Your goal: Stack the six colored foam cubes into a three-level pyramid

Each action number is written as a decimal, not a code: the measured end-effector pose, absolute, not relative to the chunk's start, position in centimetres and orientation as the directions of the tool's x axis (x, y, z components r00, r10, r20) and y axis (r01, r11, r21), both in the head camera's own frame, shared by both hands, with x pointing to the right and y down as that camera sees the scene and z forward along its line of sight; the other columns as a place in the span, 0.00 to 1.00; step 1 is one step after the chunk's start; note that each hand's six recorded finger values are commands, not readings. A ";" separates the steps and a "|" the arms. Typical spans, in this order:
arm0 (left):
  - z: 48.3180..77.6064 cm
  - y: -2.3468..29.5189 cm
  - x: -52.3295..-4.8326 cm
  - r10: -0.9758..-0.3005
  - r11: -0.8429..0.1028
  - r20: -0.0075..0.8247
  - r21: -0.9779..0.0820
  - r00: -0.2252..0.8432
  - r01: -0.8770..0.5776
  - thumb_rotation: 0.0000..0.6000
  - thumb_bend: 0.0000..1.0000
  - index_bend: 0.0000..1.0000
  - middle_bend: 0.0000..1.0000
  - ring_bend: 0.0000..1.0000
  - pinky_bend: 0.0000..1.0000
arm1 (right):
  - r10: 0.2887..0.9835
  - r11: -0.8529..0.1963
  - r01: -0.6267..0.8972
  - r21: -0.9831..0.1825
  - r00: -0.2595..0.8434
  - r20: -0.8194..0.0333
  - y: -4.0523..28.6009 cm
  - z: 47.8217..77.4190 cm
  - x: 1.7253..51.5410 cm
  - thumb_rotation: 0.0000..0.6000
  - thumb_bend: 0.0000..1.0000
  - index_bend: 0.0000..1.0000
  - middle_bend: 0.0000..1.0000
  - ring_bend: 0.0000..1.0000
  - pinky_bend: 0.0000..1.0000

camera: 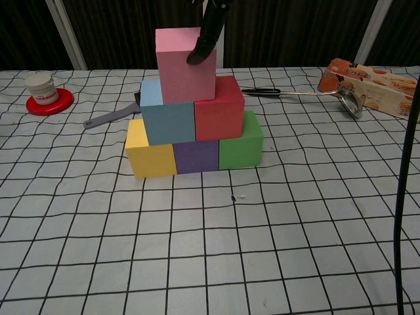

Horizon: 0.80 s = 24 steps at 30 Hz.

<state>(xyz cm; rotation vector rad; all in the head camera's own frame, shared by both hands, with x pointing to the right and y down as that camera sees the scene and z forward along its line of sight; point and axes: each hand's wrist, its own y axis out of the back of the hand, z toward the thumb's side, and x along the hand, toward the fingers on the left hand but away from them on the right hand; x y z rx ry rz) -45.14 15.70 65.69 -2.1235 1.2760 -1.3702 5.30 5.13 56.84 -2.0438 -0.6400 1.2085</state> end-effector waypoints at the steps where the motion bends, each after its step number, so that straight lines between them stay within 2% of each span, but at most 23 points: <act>1: 65.7 15.7 -45.1 -0.807 -0.556 0.571 -0.655 0.147 -0.512 1.00 0.01 0.07 0.17 0.09 0.20 | 0.694 -0.656 0.074 -0.751 0.451 -0.561 5.1 56.8 5.3 1.00 0.20 0.00 0.49 0.10 0.00; 24: 65.7 15.6 -45.1 -0.808 -0.555 0.570 -0.654 0.148 -0.514 1.00 0.01 0.07 0.17 0.09 0.20 | 0.704 -0.653 0.075 -0.754 0.428 -0.567 5.2 56.5 5.3 1.00 0.20 0.00 0.49 0.11 0.00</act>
